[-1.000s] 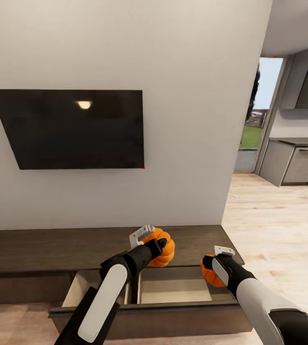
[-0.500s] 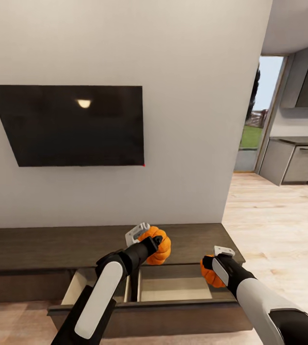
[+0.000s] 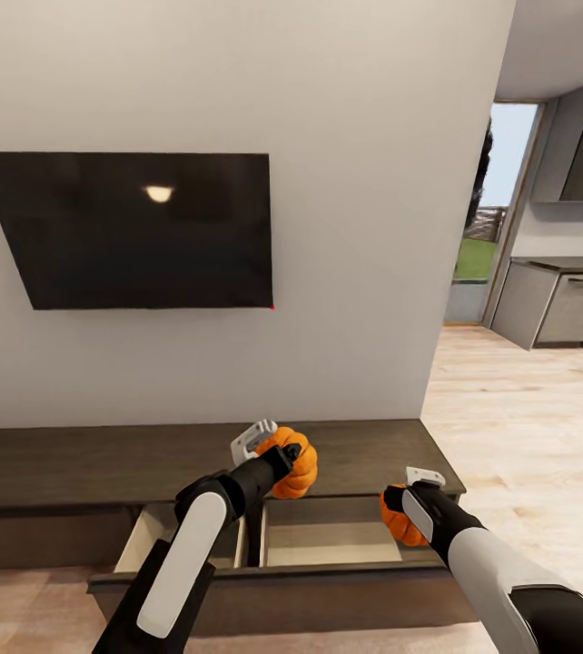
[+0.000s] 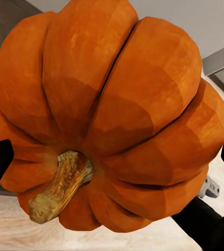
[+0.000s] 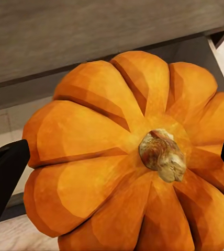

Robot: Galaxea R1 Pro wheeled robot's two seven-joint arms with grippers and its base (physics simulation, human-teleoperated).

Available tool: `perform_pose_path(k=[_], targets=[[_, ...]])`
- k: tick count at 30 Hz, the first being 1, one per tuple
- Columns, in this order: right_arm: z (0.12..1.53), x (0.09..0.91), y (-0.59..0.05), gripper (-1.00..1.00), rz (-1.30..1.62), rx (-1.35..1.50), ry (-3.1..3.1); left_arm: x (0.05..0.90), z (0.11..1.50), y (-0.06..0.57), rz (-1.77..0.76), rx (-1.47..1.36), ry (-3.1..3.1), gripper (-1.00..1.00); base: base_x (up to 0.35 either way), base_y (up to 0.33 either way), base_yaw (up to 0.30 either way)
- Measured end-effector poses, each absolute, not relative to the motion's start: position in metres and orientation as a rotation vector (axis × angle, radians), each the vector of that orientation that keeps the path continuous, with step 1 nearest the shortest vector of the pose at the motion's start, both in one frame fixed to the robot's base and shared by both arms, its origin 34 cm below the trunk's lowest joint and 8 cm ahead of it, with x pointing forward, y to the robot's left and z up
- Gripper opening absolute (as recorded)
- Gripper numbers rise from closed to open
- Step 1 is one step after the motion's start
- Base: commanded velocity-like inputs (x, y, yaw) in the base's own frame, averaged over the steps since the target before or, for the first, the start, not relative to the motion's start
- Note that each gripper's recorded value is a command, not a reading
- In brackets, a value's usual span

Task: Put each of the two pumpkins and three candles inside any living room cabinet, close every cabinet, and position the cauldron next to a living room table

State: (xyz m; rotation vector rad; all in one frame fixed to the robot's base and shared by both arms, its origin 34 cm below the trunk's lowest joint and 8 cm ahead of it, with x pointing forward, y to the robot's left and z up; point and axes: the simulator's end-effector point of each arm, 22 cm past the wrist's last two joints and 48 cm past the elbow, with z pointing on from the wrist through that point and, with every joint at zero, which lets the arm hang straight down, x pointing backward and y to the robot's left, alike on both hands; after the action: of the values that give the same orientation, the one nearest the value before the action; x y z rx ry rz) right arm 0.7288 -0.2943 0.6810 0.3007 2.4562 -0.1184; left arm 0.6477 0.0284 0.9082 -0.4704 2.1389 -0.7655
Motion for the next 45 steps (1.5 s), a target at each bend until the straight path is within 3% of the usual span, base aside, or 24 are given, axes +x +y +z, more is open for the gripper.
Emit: perform_pose_path(k=[45], targets=[[0.603,0.726,-0.295,-1.00,-0.117,0.302,2.429,0.642,0.824,0.037,-0.764,-0.498,2.130,-1.00,0.000,0.000,0.000]])
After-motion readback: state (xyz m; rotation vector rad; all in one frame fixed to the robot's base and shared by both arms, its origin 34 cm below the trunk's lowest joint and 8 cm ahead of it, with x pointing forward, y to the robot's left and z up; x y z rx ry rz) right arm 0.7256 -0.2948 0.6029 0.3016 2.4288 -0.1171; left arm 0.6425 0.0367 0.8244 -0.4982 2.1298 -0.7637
